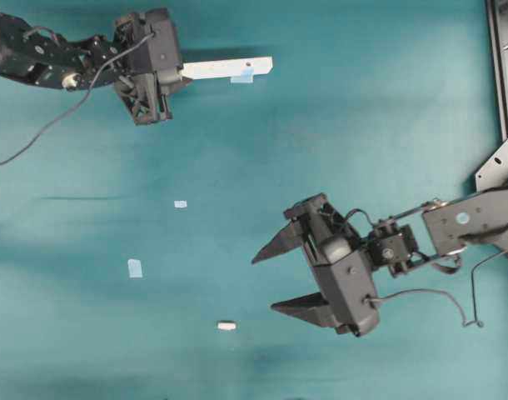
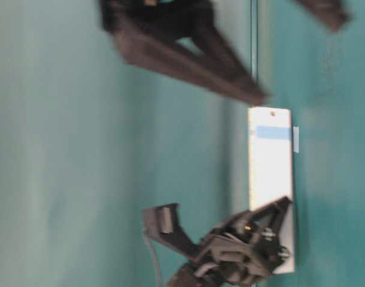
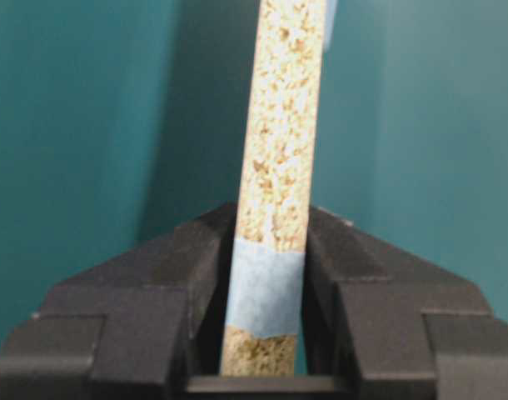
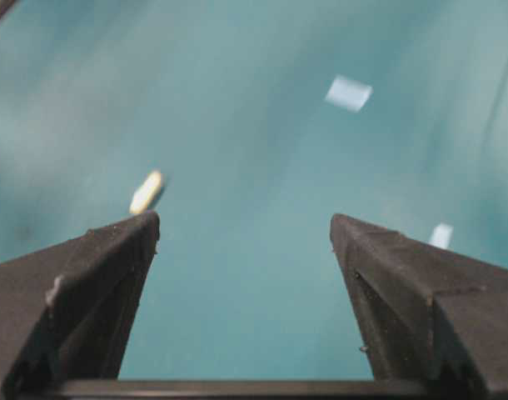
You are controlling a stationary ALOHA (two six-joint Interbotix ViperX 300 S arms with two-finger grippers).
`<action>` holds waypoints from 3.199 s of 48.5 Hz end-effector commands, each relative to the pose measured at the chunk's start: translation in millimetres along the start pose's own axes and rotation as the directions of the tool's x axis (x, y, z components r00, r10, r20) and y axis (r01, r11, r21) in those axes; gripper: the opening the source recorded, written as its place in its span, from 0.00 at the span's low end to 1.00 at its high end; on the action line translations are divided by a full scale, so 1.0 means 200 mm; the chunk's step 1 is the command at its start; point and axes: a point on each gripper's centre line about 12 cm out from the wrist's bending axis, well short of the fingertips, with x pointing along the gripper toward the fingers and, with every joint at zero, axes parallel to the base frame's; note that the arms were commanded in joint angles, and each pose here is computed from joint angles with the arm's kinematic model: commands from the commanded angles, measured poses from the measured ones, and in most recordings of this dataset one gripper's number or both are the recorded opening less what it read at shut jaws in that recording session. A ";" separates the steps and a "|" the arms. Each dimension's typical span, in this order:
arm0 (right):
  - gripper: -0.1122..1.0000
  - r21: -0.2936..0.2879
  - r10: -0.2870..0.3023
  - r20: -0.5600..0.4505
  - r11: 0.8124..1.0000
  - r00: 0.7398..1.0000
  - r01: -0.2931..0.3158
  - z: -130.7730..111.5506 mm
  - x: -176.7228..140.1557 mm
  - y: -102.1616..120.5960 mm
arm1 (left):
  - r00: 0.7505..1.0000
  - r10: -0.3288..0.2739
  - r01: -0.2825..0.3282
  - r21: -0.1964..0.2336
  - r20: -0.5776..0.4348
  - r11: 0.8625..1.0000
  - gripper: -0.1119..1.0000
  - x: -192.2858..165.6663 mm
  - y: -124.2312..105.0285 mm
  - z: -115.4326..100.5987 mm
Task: Move the wooden board into place and insert the rod into its hole.
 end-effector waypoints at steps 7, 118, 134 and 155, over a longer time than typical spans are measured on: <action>0.93 0.011 -0.029 0.107 1.000 0.994 0.028 0.19 -0.15 -0.05 | 0.996 -0.031 0.035 -0.047 0.080 0.998 0.30 -0.13 -0.05 0.23; 0.93 -0.079 -0.129 0.088 0.988 0.988 0.136 0.19 -0.36 -0.19 | 0.927 -0.334 0.354 -0.105 0.172 0.929 0.48 0.32 -1.02 0.80; 0.93 -0.079 -0.130 0.089 0.987 0.988 0.137 0.19 -0.37 -0.19 | 0.928 -0.334 0.352 -0.095 0.166 0.931 0.53 0.27 -1.00 0.80; 0.93 -0.079 -0.129 0.088 0.988 0.988 0.136 0.19 -0.37 -0.19 | 0.937 -0.337 0.346 -0.094 0.095 0.934 0.53 0.09 -0.94 0.62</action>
